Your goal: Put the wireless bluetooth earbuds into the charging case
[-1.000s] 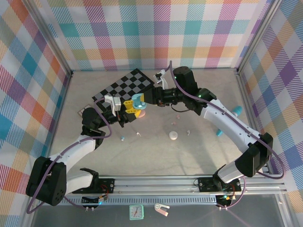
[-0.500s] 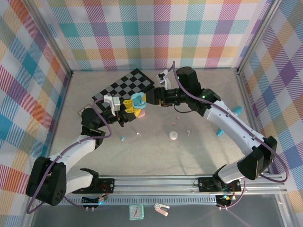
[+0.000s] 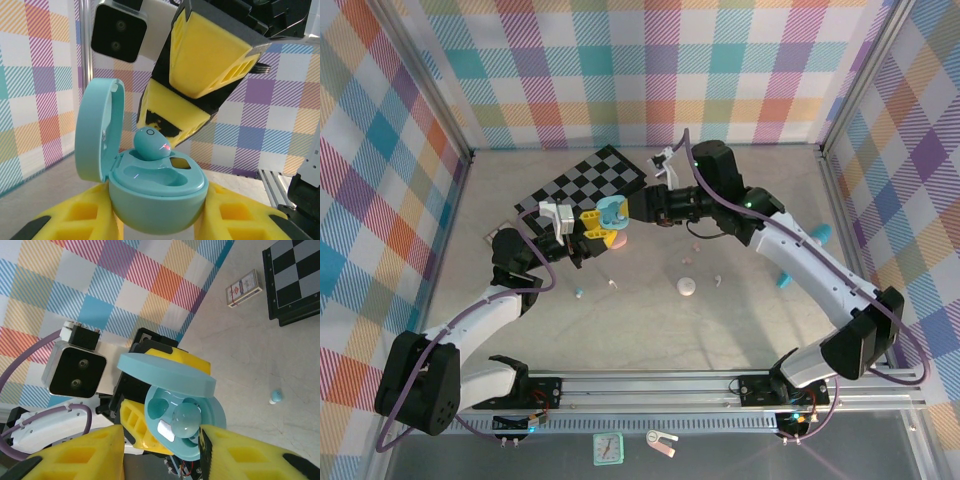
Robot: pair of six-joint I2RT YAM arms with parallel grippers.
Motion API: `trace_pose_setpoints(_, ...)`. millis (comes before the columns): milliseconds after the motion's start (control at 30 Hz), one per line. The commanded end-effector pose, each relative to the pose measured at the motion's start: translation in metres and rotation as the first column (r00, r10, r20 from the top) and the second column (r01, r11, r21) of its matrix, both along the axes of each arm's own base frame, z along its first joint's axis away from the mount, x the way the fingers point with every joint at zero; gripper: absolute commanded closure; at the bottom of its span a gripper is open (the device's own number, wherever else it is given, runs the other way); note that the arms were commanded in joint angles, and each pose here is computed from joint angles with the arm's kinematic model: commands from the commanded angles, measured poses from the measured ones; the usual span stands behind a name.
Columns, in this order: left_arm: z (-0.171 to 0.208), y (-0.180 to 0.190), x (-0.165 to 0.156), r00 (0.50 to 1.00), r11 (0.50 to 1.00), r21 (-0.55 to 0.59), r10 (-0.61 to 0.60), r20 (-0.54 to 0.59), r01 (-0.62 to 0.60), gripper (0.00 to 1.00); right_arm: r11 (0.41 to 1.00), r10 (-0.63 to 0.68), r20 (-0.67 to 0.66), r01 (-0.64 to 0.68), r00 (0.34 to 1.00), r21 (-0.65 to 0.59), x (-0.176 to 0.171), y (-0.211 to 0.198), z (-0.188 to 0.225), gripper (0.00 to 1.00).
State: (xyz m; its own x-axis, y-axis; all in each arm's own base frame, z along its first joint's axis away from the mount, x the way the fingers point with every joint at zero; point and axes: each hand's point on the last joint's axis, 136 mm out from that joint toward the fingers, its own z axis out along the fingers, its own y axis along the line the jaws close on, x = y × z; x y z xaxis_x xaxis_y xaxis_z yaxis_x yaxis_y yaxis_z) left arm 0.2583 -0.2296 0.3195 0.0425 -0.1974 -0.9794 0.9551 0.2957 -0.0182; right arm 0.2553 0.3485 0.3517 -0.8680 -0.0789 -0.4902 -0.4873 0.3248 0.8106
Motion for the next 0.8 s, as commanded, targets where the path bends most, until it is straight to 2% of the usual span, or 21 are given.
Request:
trace_pose_setpoints(0,0.021,-0.002,-0.007,0.996,1.0,-0.015,-0.013,0.093,0.015,0.75,0.999,0.038,0.023,-0.038,0.999,0.038,-0.003,0.008,0.015,0.57)
trace_pose_setpoints(433,0.019,-0.001,-0.007,0.995,1.0,-0.001,-0.007,0.096,0.007,0.75,0.998,0.054,0.021,-0.054,0.998,0.042,-0.002,0.014,0.015,0.58)
trace_pose_setpoints(600,0.018,0.0,-0.005,0.996,1.0,-0.002,0.007,0.093,-0.007,0.75,0.998,0.049,0.041,-0.05,0.998,0.03,-0.004,0.01,0.017,0.54)
trace_pose_setpoints(767,0.014,0.006,0.001,0.997,1.0,0.003,0.027,0.071,-0.028,0.75,0.999,0.026,0.143,-0.029,0.989,0.019,-0.015,-0.006,0.022,0.47)
